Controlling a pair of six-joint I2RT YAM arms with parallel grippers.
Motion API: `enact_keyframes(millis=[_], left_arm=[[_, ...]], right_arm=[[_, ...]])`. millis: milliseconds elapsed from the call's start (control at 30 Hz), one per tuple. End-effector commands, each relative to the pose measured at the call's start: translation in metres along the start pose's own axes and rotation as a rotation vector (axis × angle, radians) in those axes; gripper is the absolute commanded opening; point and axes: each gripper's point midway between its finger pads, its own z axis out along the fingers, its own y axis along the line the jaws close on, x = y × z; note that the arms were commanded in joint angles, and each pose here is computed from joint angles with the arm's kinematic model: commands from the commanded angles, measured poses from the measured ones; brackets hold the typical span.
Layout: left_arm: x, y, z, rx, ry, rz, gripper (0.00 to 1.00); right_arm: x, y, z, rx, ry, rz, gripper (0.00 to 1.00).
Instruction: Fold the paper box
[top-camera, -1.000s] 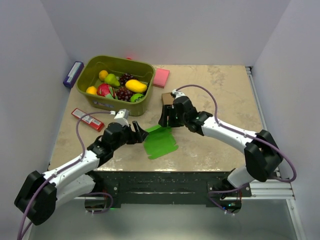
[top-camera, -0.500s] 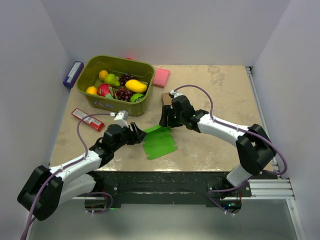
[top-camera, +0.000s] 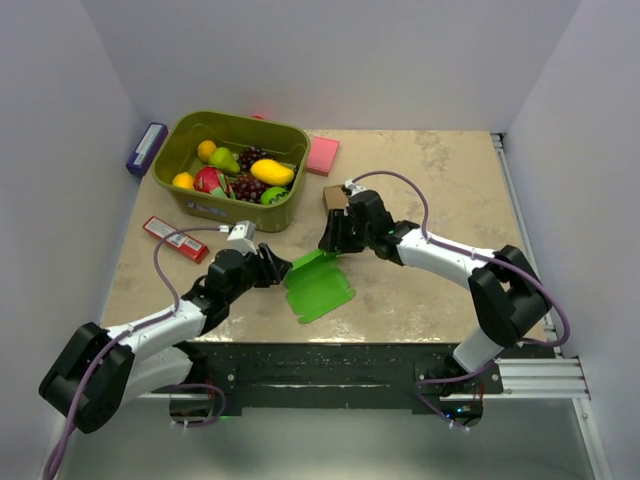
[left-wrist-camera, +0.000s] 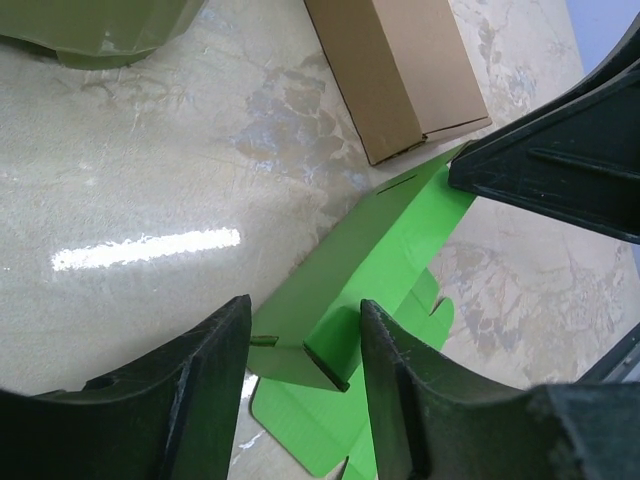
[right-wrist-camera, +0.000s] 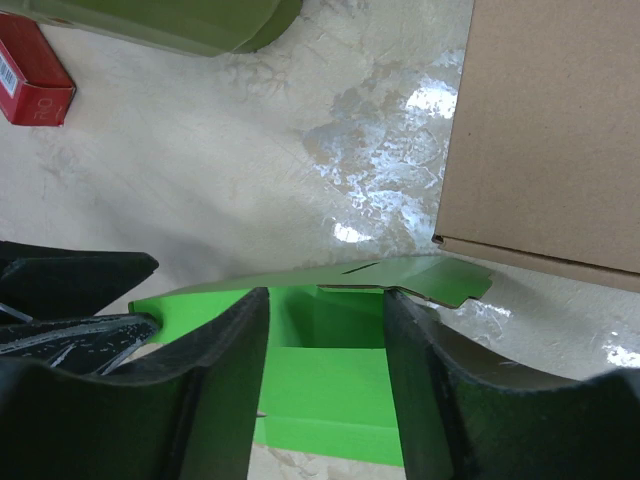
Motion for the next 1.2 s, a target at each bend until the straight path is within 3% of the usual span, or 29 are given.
enact_keyframes(millis=[0,500,1167], left_arm=[[-0.01,0.0,0.003,0.014,-0.052,0.013,0.5],[-0.001,0.001,0.005,0.027,-0.031,0.003,0.45],[0.001,0.003,0.007,0.027,-0.034,0.009,0.41]], right_arm=[[0.001,0.008,0.001,-0.057,0.001,0.019,0.5],[0.016,0.013,-0.002,-0.119,0.018,0.084,0.43],[0.037,0.018,-0.007,-0.235,-0.015,0.358,0.28]])
